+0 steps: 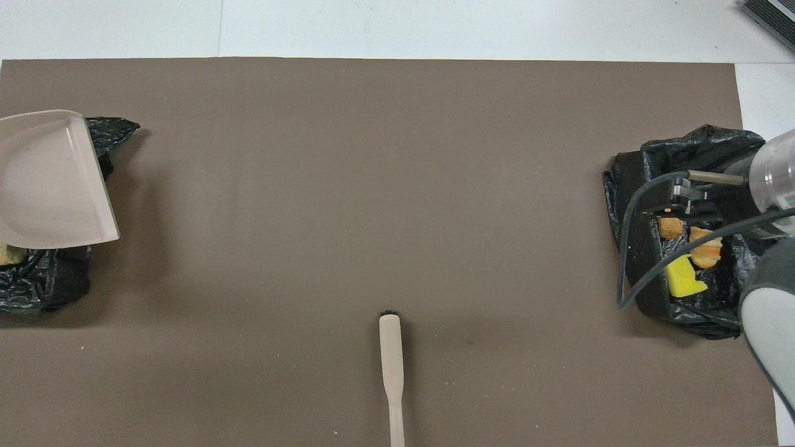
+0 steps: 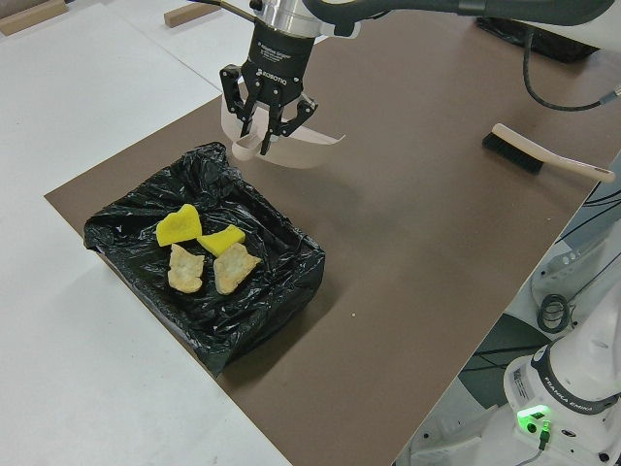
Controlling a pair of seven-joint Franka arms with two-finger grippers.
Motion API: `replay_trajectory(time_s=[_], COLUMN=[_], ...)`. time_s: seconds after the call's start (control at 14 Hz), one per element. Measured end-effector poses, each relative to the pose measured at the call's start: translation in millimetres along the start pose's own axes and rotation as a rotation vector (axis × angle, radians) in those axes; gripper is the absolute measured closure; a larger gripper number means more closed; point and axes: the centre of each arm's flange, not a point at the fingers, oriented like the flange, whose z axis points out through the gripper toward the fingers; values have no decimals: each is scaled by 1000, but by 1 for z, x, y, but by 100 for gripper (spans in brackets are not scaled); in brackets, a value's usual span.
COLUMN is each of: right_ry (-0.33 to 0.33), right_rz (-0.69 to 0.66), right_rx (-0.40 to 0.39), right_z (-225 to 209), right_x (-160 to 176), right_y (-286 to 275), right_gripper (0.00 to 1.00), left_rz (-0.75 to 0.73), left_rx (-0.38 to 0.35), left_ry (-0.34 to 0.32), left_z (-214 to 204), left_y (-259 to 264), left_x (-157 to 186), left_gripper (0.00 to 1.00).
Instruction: Sweep and dump trash in bin
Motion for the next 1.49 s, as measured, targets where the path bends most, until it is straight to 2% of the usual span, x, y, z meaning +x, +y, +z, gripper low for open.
replay_trajectory(time_s=[0.28,0.64,1.0,1.21,1.49], right_ry=[-18,-29,-1,0,4], right_rz=[17,22,-5,-85,-100], right_rx=[-6,-6,31,34,39], right_z=[6,10,7,7,7], right_x=[2,-2,1,1,2], right_y=[9,12,8,9,8], right_gripper=[0,0,0,0,0], left_rz=[-231,-495,-741,-876,-959], left_rx=[-58,-131,-209,-247,-266], left_ry=[45,106,166,190,196], left_z=[-20,-55,-71,-57,1], left_y=[68,151,224,263,316], left_x=[93,189,273,329,409], left_gripper=[69,69,69,69,69])
